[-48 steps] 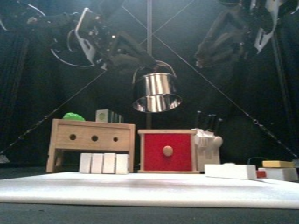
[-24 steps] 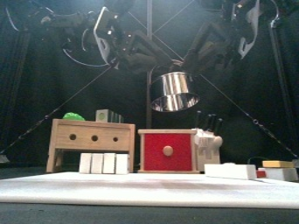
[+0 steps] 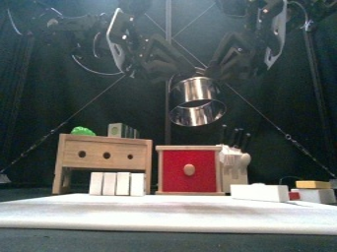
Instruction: Hand over to left hand
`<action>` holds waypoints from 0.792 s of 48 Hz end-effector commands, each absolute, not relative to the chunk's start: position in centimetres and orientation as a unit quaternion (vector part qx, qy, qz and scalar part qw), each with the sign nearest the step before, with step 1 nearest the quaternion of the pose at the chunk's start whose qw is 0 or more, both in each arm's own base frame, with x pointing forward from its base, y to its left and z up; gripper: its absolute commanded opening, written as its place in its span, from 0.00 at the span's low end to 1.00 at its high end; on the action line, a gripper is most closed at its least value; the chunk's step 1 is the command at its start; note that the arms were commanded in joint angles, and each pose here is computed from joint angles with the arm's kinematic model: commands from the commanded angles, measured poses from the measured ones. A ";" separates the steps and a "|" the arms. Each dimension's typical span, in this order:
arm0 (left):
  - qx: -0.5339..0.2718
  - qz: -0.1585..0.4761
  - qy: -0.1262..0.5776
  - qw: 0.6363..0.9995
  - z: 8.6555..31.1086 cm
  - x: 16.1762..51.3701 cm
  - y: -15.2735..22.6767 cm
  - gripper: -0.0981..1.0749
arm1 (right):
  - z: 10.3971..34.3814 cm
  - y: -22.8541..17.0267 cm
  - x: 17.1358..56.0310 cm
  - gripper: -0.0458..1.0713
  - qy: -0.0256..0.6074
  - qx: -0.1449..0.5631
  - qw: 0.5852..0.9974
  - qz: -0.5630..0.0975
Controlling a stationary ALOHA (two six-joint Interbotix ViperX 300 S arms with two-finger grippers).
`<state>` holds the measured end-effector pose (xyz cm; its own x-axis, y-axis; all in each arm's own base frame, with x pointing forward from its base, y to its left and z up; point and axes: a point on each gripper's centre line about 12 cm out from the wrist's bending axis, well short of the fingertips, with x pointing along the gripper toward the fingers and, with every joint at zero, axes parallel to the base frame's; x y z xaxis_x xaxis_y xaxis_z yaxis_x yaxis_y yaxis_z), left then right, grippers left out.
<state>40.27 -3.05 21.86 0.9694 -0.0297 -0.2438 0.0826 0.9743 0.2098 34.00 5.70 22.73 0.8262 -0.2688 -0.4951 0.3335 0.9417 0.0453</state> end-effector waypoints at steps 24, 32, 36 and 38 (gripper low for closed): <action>0.094 0.001 0.049 0.994 24.2 38.7 -2.2 0.83 | 23.2 5.5 33.9 0.50 0.245 0.076 0.953 -0.163; 0.084 0.009 0.054 0.995 23.7 37.9 -2.0 0.83 | 23.4 5.6 33.6 0.50 0.243 0.077 0.953 -0.162; 0.077 0.015 0.056 0.995 23.2 37.5 -1.9 0.83 | 23.9 4.9 32.8 0.50 0.235 0.077 0.951 -0.183; 0.072 0.020 0.054 0.996 23.1 37.3 -1.8 0.83 | 24.2 4.8 32.0 0.50 0.231 0.077 0.950 -0.197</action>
